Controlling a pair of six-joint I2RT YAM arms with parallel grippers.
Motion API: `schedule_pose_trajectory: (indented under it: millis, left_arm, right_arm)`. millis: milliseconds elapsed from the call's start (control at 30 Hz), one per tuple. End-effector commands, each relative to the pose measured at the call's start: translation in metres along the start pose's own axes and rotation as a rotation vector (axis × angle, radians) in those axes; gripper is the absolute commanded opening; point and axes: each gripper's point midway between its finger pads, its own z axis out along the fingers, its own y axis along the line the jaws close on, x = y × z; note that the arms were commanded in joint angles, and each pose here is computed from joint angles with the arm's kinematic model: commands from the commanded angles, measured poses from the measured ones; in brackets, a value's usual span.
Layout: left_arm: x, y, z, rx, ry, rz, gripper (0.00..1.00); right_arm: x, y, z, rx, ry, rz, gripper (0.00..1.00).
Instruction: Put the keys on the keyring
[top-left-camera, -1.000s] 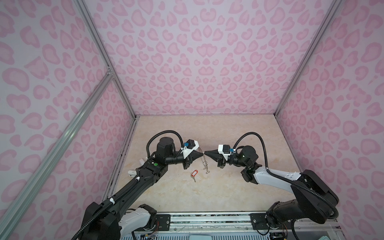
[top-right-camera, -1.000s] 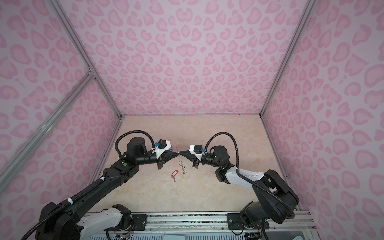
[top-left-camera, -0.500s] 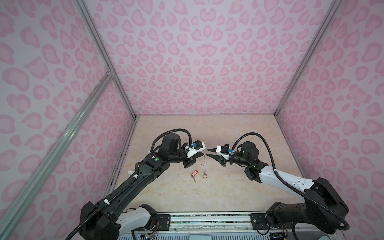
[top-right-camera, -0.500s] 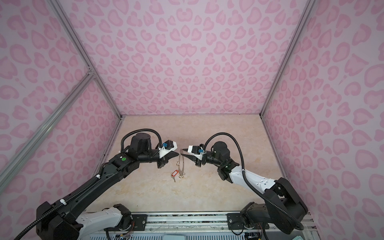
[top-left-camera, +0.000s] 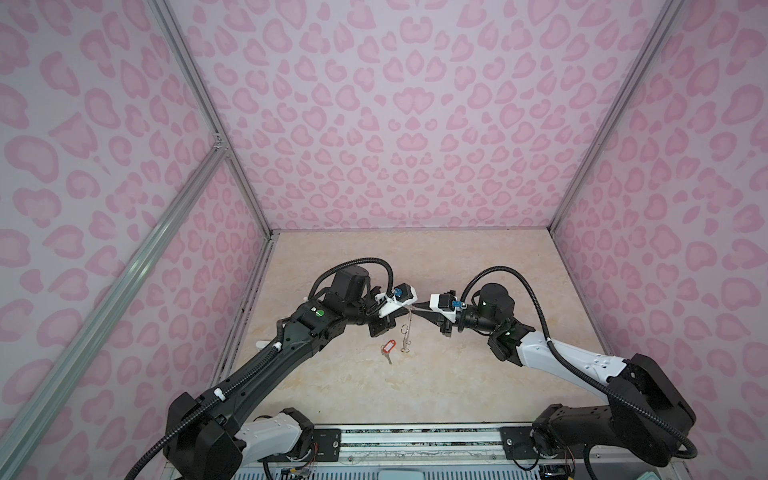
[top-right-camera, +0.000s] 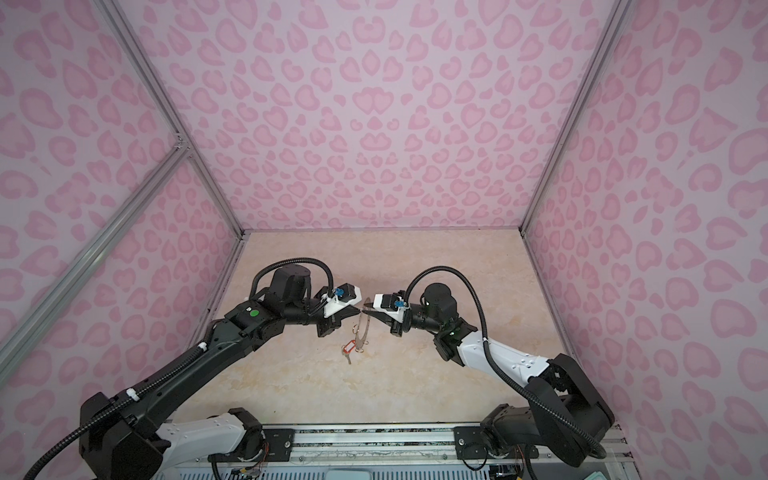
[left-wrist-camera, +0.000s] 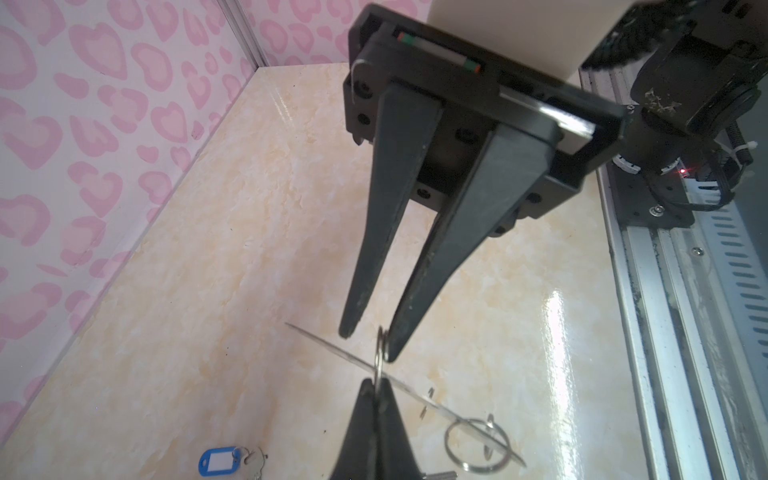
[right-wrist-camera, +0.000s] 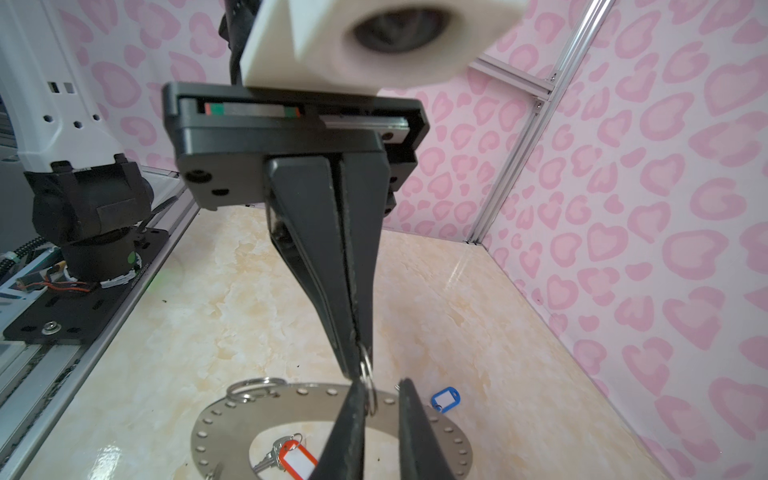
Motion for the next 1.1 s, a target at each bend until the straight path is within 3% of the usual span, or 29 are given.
schedule_pose_trajectory:
  millis: [0,133,200,300,700,1067]
  left_arm:
    - [-0.005,-0.002,-0.001,0.014,-0.015,0.022,0.03]
    - [-0.004,-0.002,0.0,0.013,-0.011,0.029,0.06]
    - [-0.002,0.002,0.0,-0.014,-0.017,0.024,0.15]
    - [0.001,0.002,0.0,-0.035,-0.044,0.025,0.21]
    - [-0.017,0.007,-0.015,-0.067,-0.292,-0.024,0.23]
    - [-0.023,-0.002,-0.014,-0.002,-0.328,-0.023,0.19]
  right_arm:
    - [0.001,0.0,0.002,-0.006,0.002,0.009,0.12]
    - [-0.002,-0.001,0.001,0.001,-0.014,0.01,0.02]
    - [-0.003,-0.001,0.0,0.004,-0.018,0.015,0.0]
    - [-0.006,-0.001,-0.002,0.006,-0.044,0.026,0.0]
    - [-0.024,0.002,-0.003,-0.03,-0.154,0.06,0.0]
    - [-0.026,0.005,0.0,-0.05,-0.161,0.06,0.0]
